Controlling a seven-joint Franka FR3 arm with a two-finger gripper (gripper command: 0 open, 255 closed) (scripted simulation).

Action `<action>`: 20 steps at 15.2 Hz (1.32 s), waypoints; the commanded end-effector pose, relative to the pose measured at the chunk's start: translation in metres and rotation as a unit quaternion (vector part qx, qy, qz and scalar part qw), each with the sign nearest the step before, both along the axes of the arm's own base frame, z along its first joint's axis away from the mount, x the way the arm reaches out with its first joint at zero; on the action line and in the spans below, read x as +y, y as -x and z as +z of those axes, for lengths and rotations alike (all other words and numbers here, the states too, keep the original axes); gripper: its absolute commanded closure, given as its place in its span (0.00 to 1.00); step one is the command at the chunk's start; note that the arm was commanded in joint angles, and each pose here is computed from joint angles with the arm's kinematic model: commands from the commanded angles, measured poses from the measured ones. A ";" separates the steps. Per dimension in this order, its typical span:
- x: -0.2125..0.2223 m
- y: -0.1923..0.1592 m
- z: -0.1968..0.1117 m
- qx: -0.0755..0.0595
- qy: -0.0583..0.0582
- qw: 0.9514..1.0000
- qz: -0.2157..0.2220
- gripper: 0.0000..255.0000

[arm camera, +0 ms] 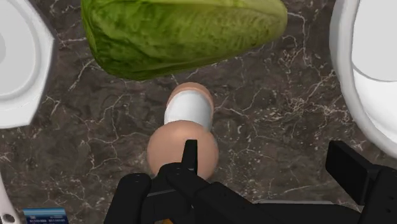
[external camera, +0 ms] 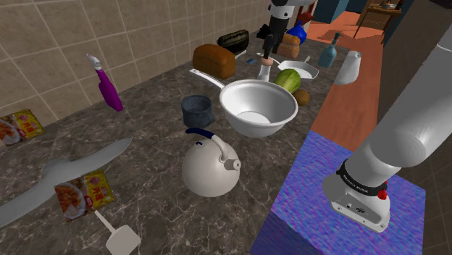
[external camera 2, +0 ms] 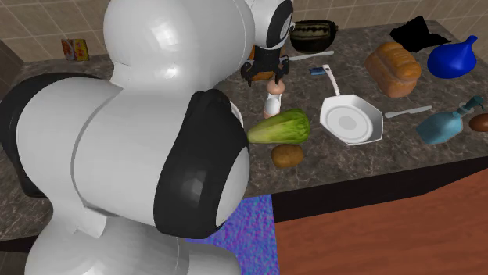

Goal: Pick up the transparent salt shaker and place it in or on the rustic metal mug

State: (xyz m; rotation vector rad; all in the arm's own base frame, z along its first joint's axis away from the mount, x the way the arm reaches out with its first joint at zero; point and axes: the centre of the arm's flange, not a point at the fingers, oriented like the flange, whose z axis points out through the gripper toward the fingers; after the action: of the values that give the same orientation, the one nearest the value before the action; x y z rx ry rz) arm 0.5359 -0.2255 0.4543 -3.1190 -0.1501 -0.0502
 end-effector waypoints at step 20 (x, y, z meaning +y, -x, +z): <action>-0.053 -0.053 -0.058 -0.016 0.002 1.000 -0.011 0.00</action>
State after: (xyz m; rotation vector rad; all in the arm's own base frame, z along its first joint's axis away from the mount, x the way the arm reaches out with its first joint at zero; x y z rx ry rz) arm 0.5888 -0.2786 0.3958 -3.1258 -0.1161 -0.1004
